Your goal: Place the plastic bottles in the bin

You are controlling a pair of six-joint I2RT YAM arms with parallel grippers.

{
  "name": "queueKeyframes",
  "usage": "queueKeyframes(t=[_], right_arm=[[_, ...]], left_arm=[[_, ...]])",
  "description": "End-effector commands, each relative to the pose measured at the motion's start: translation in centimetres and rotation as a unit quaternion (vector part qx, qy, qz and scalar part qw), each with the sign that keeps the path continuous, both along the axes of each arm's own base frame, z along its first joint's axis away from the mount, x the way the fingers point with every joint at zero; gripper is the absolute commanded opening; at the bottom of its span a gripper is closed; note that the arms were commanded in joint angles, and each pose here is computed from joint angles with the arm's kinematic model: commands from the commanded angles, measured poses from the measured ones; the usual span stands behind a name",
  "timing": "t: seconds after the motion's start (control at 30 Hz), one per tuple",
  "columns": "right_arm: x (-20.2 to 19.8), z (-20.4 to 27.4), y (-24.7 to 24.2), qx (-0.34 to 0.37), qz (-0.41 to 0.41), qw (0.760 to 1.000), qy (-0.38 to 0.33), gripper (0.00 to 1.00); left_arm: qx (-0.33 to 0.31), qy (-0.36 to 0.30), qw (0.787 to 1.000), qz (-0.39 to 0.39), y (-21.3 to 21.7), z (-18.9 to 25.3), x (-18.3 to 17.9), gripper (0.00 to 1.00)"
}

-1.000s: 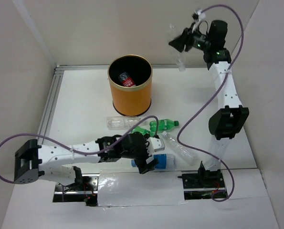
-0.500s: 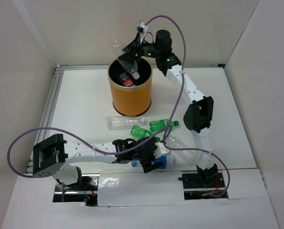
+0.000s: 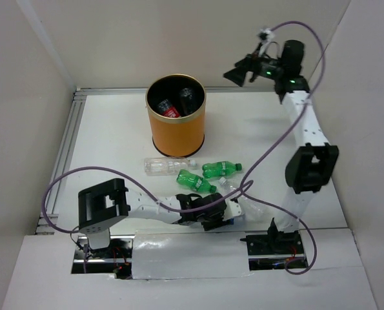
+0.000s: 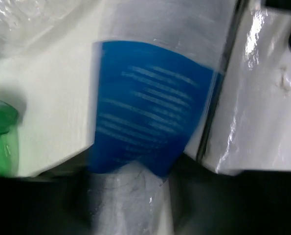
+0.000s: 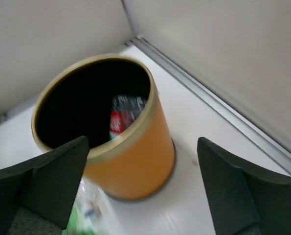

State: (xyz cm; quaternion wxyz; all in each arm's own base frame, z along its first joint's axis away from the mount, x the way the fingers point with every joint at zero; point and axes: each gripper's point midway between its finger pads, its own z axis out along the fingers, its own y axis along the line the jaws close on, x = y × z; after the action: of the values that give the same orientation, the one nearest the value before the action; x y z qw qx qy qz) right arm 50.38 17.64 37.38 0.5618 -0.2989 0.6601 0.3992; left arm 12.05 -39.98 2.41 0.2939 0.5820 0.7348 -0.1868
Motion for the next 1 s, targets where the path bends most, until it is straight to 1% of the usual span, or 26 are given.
queueKeyframes(t=[0.0,0.03,0.07,0.1,0.13,0.17,0.2,0.27,0.33,0.37,0.4,0.43,0.47,0.53,0.57,0.6,0.63,0.67,0.73,0.77,0.8,0.83,0.87,0.9,0.93,0.97], right_arm=[[-5.3,-0.9,-3.8,-0.029,0.024,0.999,0.001,0.95],[-7.4,-0.7,-4.8,-0.035,0.022,0.999,0.01,0.9],[-8.2,-2.9,-5.9,-0.05,0.02,0.998,0.016,0.84],[-8.7,-3.7,-7.8,-0.057,0.0,0.998,0.023,0.72],[-10.4,-4.2,-8.6,-0.065,-0.012,0.997,0.039,0.56],[-10.4,-5.3,-10.0,-0.092,-0.042,0.994,0.036,0.23],[-11.1,-7.9,-10.9,-0.1,-0.06,0.991,0.068,0.15],[-12.6,-9.3,-13.5,-0.114,-0.102,0.985,0.08,0.18],[-14.4,-12.5,-15.1,-0.123,-0.114,0.98,0.109,0.71],[-15.8,-13.6,-15.1,-0.129,-0.111,0.976,0.133,0.89],[-16.8,-15.4,-15.2,-0.16,-0.093,0.975,0.121,1.0],[-17.6,-16.4,-15.5,-0.178,-0.086,0.973,0.119,1.0],[-19.0,-17.1,-15.3,-0.195,-0.074,0.971,0.12,1.0],[-20.5,-19.7,-15.6,-0.241,-0.054,0.963,0.107,1.0],[-21.1,-20.5,-15.5,-0.249,-0.04,0.962,0.106,0.98],[-22.0,-21.0,-15.4,-0.257,-0.031,0.96,0.108,0.95],[-22.7,-21.8,-15.2,-0.265,-0.018,0.959,0.102,0.92],[-23.1,-22.2,-15.1,-0.267,-0.01,0.958,0.104,0.82],[-24.1,-22.6,-14.5,-0.264,0.015,0.959,0.099,0.65],[-24.4,-22.9,-14.4,-0.265,0.023,0.959,0.103,0.54],[-25.1,-23.1,-14.0,-0.256,0.037,0.959,0.112,0.34],[-25.2,-23.1,-13.9,-0.26,0.043,0.959,0.106,0.29],[-25.3,-23.0,-13.8,-0.259,0.049,0.959,0.099,0.27],[-25.5,-23.1,-13.5,-0.261,0.058,0.959,0.096,0.29],[-25.9,-23.3,-13.4,-0.26,0.062,0.958,0.1,0.35],[-25.9,-23.6,-13.8,-0.275,0.065,0.955,0.095,0.63]], left_arm=[[0.017,-0.003,1.0,-0.011,-0.3,-1.1,-0.1,0.38],[-0.005,-0.005,1.0,-0.007,-0.7,0.6,-0.1,0.3],[-0.015,-0.002,1.0,-0.001,-0.6,1.4,-0.2,0.18],[-0.017,-0.011,1.0,0.007,-0.2,2.3,0.1,0.06],[-0.026,-0.014,0.999,0.017,0.0,3.5,0.3,0.0],[-0.038,-0.022,0.999,0.022,0.2,4.9,0.5,0.0],[-0.075,-0.035,0.996,0.026,0.3,8.4,0.7,0.0],[-0.111,-0.056,0.991,0.039,0.8,12.1,1.2,0.0],[-0.179,-0.082,0.979,0.052,1.5,18.4,2.5,0.0],[-0.2,-0.093,0.973,0.066,1.9,20.4,3.3,0.0],[-0.217,-0.107,0.968,0.074,2.5,22.2,4.2,0.0],[-0.234,-0.117,0.962,0.083,3.0,24.0,5.3,0.0],[-0.268,-0.138,0.946,0.122,4.8,27.4,8.4,0.0],[-0.344,-0.149,0.913,0.161,6.3,32.0,11.9,0.0],[-0.372,-0.17,0.887,0.213,9.2,34.0,16.1,0.0],[-0.409,-0.173,0.87,0.216,10.2,36.2,17.4,0.0],[-0.463,-0.174,0.839,0.229,10.8,38.9,19.2,0.0],[-0.489,-0.197,0.812,0.25,13.1,42.0,21.7,0.0],[-0.508,-0.193,0.793,0.276,13.2,42.8,25.5,0.0],[-0.541,-0.214,0.767,0.27,13.5,46.3,26.4,0.0],[-0.547,-0.219,0.754,0.291,14.6,46.7,28.4,0.0],[-0.555,-0.212,0.752,0.285,14.4,47.0,29.6,0.0],[-0.556,-0.189,0.751,0.302,13.8,45.2,32.2,0.0],[-0.569,-0.197,0.738,0.305,14.6,46.7,33.4,0.0],[-0.57,-0.192,0.738,0.307,14.2,46.4,34.2,0.01],[-0.565,-0.193,0.736,0.319,14.5,46.0,35.4,0.02]])
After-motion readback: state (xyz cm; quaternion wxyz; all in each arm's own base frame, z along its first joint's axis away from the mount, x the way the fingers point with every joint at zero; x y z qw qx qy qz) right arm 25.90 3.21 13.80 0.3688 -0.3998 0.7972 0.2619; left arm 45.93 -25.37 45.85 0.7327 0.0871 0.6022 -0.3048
